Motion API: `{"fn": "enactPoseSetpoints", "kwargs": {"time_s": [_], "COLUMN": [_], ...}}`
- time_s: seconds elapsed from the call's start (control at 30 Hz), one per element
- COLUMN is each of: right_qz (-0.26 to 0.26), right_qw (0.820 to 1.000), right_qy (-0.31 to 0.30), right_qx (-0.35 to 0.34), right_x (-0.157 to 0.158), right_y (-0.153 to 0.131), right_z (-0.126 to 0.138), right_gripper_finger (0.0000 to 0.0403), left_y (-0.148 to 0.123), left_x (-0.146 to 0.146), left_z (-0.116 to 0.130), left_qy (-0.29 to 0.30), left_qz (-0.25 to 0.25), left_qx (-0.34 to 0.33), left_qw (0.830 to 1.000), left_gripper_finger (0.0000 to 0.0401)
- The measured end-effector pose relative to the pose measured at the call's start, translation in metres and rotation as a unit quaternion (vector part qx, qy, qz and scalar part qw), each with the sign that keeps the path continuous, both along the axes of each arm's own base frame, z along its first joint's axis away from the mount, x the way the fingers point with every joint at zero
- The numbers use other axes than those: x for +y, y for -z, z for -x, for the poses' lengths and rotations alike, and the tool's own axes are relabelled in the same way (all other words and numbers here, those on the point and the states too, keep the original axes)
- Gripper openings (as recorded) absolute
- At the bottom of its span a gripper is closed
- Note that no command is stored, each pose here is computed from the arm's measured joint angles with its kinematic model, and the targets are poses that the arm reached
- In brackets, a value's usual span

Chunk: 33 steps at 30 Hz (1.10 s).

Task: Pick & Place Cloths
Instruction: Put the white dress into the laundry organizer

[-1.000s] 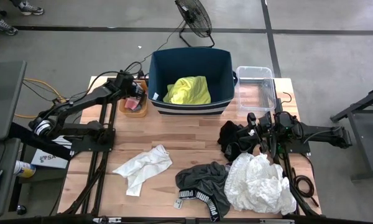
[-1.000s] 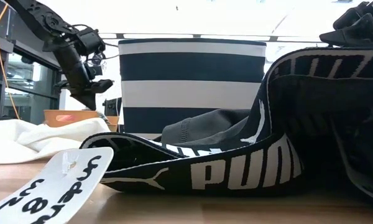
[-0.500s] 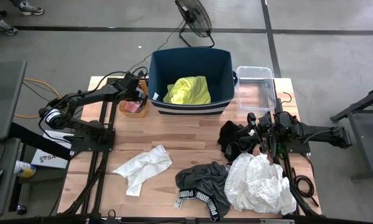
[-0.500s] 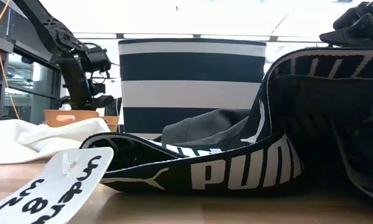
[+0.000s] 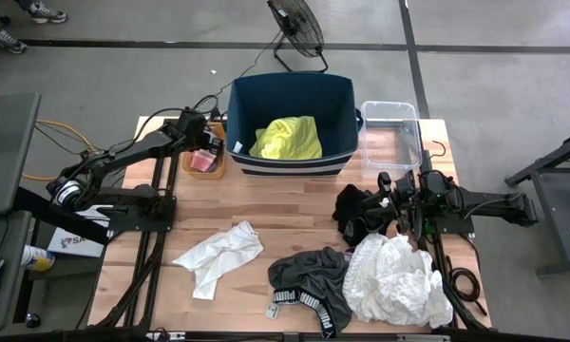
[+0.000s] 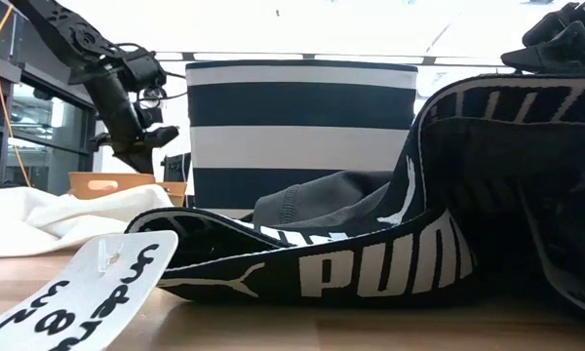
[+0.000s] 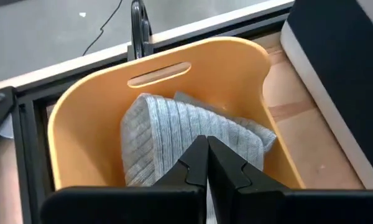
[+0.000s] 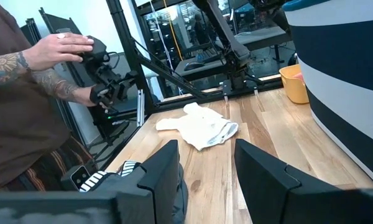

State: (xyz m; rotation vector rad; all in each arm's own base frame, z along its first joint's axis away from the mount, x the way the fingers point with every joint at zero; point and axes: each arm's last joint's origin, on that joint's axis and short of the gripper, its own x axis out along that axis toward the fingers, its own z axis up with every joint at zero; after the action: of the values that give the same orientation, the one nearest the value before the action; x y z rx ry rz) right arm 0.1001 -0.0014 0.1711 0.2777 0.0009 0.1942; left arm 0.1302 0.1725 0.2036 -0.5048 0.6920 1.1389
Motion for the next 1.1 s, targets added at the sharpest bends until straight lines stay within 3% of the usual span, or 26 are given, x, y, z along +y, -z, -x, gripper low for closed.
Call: {"fn": "enactPoseSetpoints", "kwargs": {"time_s": [0.13, 0.3, 0.5, 0.73, 1.1], "right_qz": [0.000, 0.000, 0.000, 0.000, 0.000], "right_qw": [1.000, 1.000, 1.000, 1.000, 1.000], "right_qy": [0.000, 0.000, 0.000, 0.000, 0.000], "right_qx": [0.000, 0.000, 0.000, 0.000, 0.000], "right_x": [0.000, 0.000, 0.000, 0.000, 0.000], "right_y": [0.000, 0.000, 0.000, 0.000, 0.000], "right_z": [0.000, 0.000, 0.000, 0.000, 0.000], "right_gripper_finger": [0.0149, 0.0149, 0.0149, 0.0149, 0.0149], "left_y": [-0.007, -0.021, -0.044, -0.068, -0.078], "left_x": [-0.003, -0.011, -0.029, -0.062, -0.122], "left_z": [0.002, 0.008, 0.015, 0.017, 0.019], "left_qy": [0.010, 0.031, 0.121, 0.290, 0.476], "left_qz": [-0.017, -0.045, -0.071, -0.092, -0.073], "left_qx": [-0.002, -0.016, -0.088, -0.185, -0.217], "left_qw": [1.000, 0.998, 0.986, 0.934, 0.849], "left_gripper_finger": [0.0008, 0.0052, 0.0104, 0.0113, 0.0113]}}
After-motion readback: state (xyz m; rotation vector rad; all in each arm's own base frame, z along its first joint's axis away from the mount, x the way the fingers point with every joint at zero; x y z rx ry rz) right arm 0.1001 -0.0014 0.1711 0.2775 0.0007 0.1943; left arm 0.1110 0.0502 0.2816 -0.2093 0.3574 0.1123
